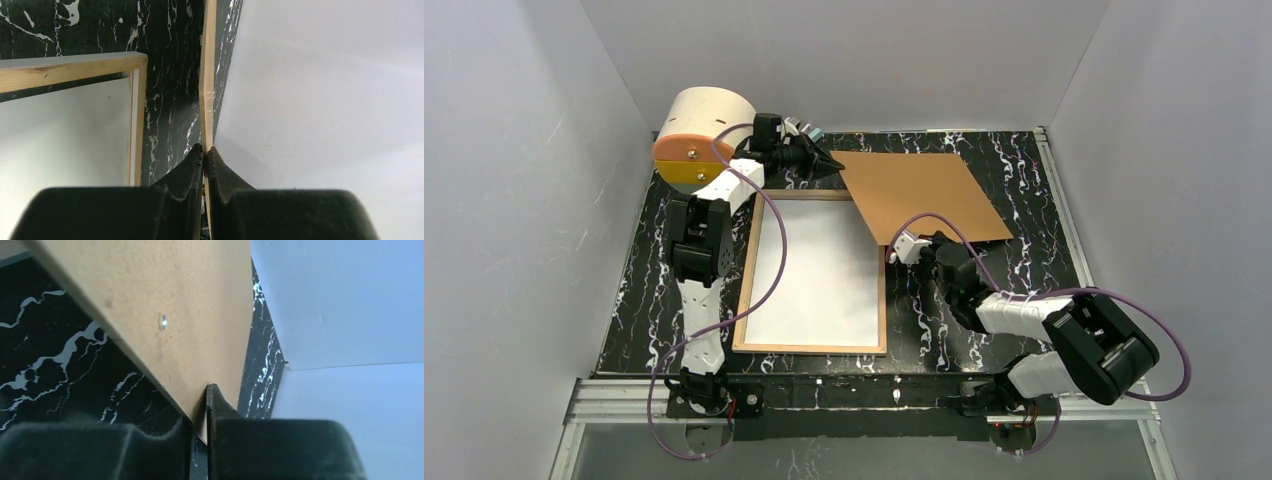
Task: Put the photo into the frame
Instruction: Pick up the photo frame item at the center of the board.
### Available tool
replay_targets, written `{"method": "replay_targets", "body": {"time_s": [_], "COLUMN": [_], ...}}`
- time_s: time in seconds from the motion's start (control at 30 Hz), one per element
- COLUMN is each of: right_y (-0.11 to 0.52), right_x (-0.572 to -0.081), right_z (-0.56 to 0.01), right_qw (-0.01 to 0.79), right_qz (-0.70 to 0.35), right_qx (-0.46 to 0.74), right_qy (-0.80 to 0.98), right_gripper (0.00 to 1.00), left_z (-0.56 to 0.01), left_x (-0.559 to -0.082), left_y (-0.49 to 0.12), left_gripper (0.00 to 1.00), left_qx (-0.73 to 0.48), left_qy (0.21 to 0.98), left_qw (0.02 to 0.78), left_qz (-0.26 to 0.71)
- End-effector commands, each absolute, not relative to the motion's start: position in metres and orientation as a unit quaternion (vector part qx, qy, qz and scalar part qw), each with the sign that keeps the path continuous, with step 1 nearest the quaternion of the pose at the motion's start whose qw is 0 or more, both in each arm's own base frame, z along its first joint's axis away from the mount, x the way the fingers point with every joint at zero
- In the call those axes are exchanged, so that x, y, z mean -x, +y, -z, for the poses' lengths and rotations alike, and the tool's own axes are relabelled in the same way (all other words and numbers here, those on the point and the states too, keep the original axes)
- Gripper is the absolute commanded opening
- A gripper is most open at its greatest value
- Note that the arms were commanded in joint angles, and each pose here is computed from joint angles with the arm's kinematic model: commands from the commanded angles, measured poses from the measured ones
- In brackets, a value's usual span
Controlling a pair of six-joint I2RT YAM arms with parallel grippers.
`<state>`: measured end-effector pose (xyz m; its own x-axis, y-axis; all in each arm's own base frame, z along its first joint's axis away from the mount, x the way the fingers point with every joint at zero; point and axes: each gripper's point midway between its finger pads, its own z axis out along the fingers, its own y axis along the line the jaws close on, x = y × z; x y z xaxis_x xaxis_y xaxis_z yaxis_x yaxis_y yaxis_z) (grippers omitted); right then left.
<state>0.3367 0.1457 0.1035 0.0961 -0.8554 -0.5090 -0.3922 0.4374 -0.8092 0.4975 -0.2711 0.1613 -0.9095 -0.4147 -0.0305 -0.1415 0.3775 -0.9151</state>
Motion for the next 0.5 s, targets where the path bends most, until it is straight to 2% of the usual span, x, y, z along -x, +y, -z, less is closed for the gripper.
{"method": "replay_targets", "body": {"time_s": [0.0, 0.07, 0.2, 0.27, 0.47], "right_y": [0.164, 0.167, 0.173, 0.171, 0.173], "right_x": [-0.346, -0.345, -0.346, -0.348, -0.349], "right_z": [-0.140, -0.150, -0.176, -0.196, -0.250], "right_qw": [0.608, 0.617, 0.634, 0.641, 0.662], "right_qz": [0.197, 0.196, 0.209, 0.219, 0.212], "right_qx": [0.485, 0.487, 0.490, 0.480, 0.462], "right_qy": [0.597, 0.586, 0.561, 0.557, 0.551], "right_gripper": [0.08, 0.01, 0.01, 0.01, 0.01], "left_z": [-0.194, -0.197, -0.204, -0.212, -0.254], "left_x": [-0.496, -0.496, -0.499, -0.500, -0.505], "left_y": [-0.267, -0.267, -0.267, -0.266, -0.258], "left_gripper": [0.00, 0.00, 0.00, 0.03, 0.37], "left_qx": [0.154, 0.153, 0.152, 0.147, 0.132], "left_qy": [0.809, 0.808, 0.805, 0.803, 0.792], "left_qw": [0.138, 0.141, 0.148, 0.157, 0.207], "left_qz": [0.550, 0.551, 0.554, 0.556, 0.559]}}
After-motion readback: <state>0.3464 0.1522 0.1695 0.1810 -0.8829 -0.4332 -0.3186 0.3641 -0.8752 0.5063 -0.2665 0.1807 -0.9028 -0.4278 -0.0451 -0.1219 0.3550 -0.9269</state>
